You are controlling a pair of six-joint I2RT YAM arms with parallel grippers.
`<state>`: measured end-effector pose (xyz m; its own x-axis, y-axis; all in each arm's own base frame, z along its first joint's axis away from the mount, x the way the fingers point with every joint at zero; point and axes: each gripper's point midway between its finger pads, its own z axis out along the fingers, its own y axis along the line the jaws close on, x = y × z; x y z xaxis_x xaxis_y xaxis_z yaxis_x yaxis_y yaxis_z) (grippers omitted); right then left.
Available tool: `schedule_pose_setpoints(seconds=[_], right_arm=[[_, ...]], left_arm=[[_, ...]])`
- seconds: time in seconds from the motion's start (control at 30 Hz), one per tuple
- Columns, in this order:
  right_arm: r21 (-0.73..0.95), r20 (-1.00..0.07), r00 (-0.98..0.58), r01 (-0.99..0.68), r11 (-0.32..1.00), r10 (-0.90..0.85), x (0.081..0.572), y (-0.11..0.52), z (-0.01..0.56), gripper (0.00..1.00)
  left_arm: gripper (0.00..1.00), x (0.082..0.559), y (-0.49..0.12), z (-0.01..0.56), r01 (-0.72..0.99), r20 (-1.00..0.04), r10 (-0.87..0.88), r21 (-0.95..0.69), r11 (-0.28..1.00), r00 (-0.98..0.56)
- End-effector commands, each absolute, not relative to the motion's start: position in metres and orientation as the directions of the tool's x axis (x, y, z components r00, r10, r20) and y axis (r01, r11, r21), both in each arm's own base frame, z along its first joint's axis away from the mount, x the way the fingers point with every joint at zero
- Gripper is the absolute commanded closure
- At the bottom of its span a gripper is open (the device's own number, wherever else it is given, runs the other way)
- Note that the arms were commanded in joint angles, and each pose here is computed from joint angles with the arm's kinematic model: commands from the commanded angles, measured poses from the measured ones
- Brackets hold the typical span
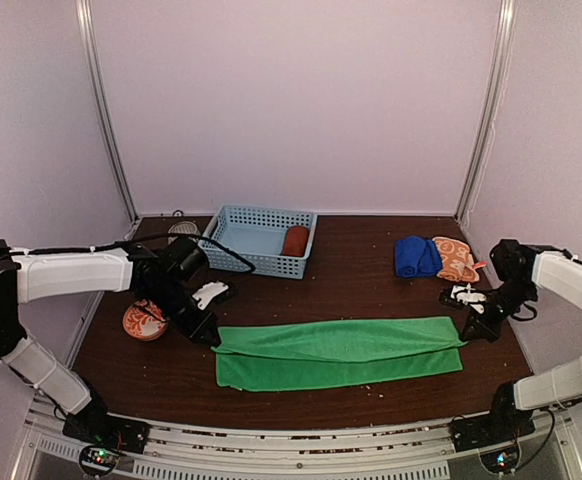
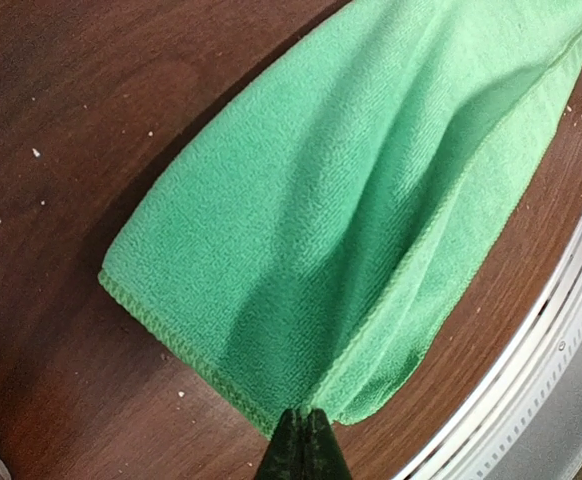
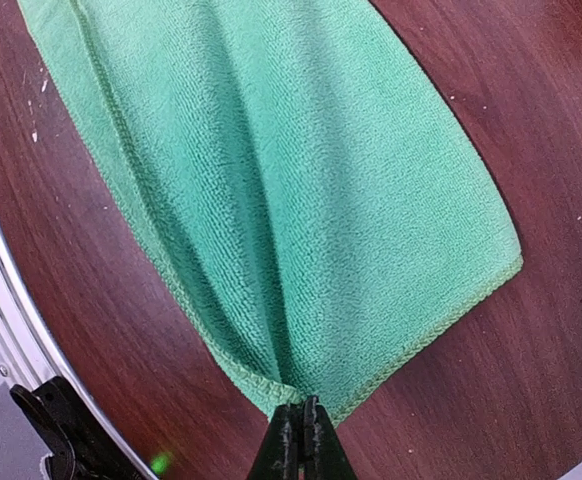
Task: Roll the towels
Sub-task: Fold the towel at the center of the board.
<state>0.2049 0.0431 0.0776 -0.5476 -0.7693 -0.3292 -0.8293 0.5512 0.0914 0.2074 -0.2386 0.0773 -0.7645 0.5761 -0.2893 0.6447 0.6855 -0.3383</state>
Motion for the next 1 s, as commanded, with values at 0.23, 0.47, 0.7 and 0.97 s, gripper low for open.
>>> schedule_pose_setpoints(seconds=[0.23,0.47,0.7,0.97], right_arm=[[0.139,-0.279,-0.508,-0.861,0.489,-0.815,0.181,0.04,0.054,1.0],[0.17,-0.241,-0.518,-0.855,0.489,-0.821,0.178,0.037,0.033,1.0],[0.162,-0.231,-0.511,-0.859,0.485,-0.828,0.183,0.034,0.026,1.0],[0.182,-0.203,-0.498,-0.865,0.467,-0.843,0.175,0.032,0.016,1.0]], left_arm=[[1.0,0.194,-0.229,0.064,0.632,-0.227,0.592,-0.334,0.699,-0.774],[1.0,0.186,-0.23,0.048,0.63,-0.168,0.614,-0.338,0.699,-0.771],[0.99,0.18,-0.234,0.039,0.642,-0.137,0.64,-0.349,0.683,-0.756],[0.96,0.171,-0.235,0.037,0.65,-0.127,0.657,-0.367,0.665,-0.743]])
